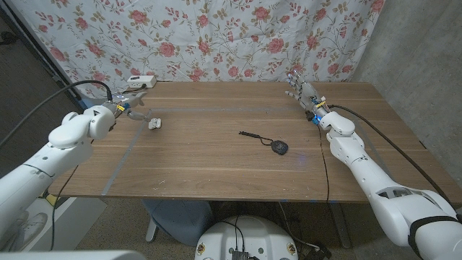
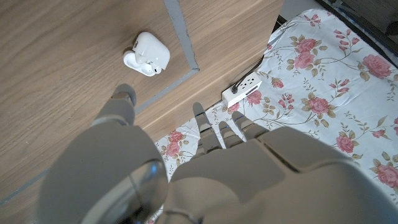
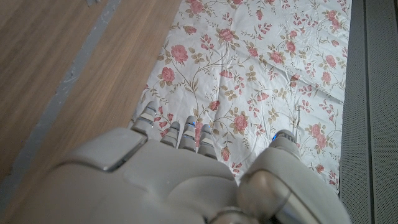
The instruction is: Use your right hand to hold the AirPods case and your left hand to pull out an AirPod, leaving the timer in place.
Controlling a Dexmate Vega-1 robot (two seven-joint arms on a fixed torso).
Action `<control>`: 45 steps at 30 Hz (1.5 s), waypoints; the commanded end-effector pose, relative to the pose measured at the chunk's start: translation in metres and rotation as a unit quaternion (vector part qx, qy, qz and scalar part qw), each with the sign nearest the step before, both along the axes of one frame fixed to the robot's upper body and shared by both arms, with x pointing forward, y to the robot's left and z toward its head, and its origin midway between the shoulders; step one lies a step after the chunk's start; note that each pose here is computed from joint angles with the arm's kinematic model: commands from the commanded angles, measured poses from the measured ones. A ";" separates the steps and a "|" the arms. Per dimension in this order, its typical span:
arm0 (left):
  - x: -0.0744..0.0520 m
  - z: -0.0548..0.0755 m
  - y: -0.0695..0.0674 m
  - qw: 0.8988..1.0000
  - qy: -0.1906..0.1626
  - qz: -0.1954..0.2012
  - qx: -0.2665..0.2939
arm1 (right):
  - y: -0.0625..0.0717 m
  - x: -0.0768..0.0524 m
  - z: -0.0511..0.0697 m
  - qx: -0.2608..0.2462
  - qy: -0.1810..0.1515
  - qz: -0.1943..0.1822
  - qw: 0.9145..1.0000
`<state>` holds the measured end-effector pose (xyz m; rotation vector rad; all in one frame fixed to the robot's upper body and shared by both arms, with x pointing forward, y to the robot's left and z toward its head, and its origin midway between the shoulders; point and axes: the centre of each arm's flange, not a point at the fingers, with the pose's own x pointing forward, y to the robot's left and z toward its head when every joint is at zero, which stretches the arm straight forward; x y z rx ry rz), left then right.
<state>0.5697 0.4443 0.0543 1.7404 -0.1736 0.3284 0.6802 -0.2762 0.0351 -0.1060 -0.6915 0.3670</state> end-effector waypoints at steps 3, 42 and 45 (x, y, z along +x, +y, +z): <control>0.012 -0.001 -0.005 1.000 0.015 -0.011 0.015 | 0.003 0.000 -0.004 -0.001 0.005 -0.004 1.000; 0.029 -0.008 -0.011 0.998 0.037 -0.011 0.043 | 0.002 -0.002 -0.009 0.004 0.011 0.001 1.000; 0.030 -0.008 -0.012 0.998 0.042 -0.010 0.039 | 0.002 -0.002 -0.010 0.005 0.011 0.001 1.000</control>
